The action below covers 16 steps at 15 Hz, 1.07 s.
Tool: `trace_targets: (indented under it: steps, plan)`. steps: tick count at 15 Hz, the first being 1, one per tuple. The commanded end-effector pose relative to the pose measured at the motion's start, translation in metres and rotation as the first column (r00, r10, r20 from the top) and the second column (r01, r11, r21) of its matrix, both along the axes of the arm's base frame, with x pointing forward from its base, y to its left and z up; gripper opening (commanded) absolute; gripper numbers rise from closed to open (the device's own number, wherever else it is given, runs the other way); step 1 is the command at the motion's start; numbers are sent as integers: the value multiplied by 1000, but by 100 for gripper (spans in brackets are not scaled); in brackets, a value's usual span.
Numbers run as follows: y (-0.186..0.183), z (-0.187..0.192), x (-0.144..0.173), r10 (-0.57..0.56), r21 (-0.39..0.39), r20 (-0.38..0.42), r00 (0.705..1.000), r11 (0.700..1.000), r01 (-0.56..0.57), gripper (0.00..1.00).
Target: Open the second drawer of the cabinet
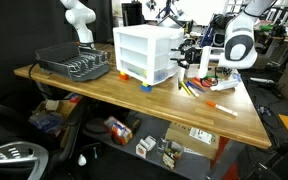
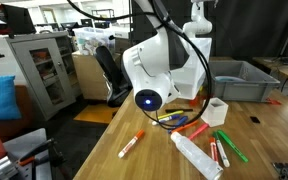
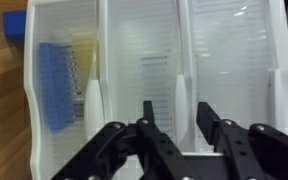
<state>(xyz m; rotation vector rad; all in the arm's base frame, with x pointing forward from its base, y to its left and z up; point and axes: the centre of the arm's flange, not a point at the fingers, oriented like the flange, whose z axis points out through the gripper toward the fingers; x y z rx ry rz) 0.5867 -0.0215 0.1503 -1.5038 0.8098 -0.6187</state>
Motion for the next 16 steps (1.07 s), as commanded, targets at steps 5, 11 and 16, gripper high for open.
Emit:
trace_targets:
  steps: [5, 11, 16]
  plan:
    - [-2, -1, 9, -5, -20, 33, 999, 1000, 6, 0]
    - [-3, 3, 1, -5, -37, 41, 999, 999, 7, 4]
    - [-1, 12, -7, -1, -40, 50, 999, 999, 3, 4]
